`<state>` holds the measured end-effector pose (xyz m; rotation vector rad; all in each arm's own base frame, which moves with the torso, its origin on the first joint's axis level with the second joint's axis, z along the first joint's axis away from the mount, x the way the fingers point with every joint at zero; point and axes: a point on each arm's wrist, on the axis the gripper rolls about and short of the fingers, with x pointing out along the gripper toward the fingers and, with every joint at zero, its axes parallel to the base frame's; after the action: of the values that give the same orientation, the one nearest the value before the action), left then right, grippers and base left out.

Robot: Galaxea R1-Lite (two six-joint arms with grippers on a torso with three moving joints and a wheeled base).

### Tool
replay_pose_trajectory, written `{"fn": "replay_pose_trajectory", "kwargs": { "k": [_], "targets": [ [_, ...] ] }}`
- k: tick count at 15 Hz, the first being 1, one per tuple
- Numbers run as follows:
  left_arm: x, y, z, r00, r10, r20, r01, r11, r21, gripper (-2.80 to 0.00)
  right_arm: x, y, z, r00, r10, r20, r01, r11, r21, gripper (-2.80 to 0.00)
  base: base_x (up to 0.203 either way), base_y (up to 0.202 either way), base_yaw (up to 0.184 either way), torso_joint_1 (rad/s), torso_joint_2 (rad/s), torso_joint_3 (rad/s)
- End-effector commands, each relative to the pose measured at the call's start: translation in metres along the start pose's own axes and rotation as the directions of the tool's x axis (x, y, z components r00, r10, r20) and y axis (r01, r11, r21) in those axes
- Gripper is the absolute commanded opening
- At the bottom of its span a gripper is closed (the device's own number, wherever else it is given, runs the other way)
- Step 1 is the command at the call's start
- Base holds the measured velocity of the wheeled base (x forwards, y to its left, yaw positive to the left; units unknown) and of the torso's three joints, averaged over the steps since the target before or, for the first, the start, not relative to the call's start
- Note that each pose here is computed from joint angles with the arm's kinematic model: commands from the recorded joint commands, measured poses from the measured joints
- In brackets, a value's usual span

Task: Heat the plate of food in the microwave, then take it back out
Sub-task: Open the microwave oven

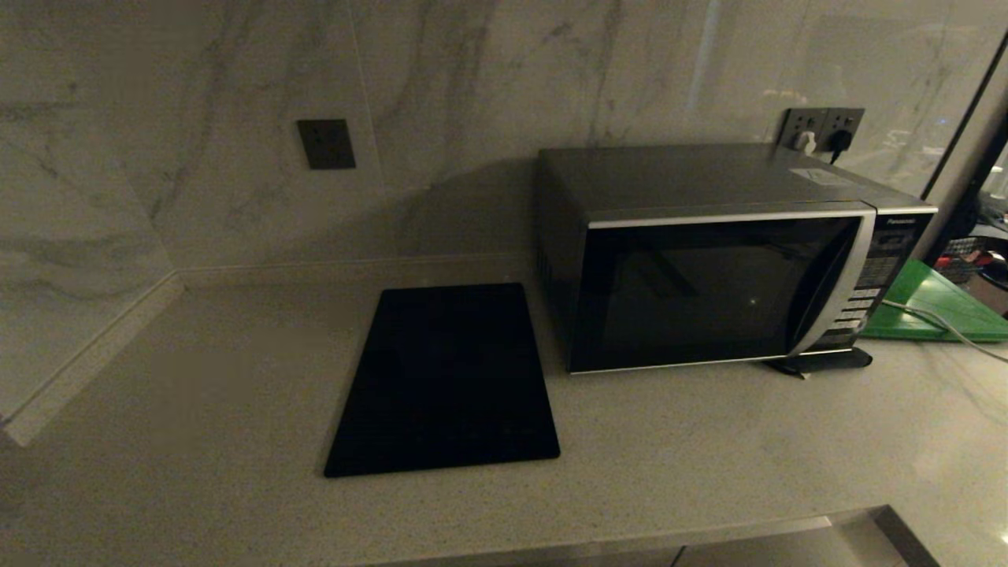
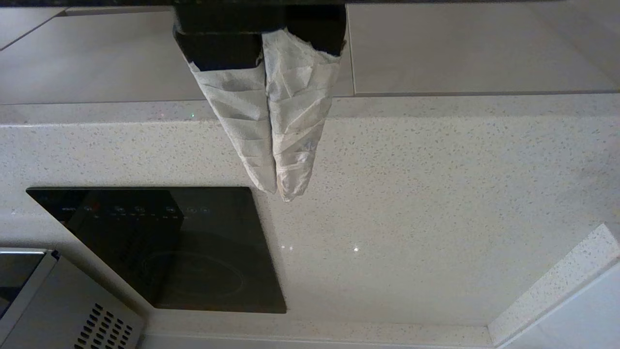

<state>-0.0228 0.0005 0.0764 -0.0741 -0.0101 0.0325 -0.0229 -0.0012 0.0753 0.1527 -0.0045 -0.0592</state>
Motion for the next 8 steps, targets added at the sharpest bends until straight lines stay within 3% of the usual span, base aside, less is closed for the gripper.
{"fn": "replay_pose_trajectory", "kwargs": {
  "k": [1,8],
  "targets": [
    [0.0001,0.0,0.0001,1.0,0.001,-0.001,-0.001,1.0,-0.001,-2.8,0.0003,-0.0001,-0.0008,1.0,-0.001,-0.004,0.001,1.0,0.0,-2.8,0.0,0.0,0.0,0.0,0.0,0.0],
    [0.0001,0.0,0.0001,1.0,0.001,-0.001,-0.001,1.0,-0.001,-2.8,0.0003,-0.0001,-0.0008,1.0,-0.001,-0.004,0.001,1.0,-0.002,-2.8,0.0,0.0,0.0,0.0,0.0,0.0]
  ]
}}
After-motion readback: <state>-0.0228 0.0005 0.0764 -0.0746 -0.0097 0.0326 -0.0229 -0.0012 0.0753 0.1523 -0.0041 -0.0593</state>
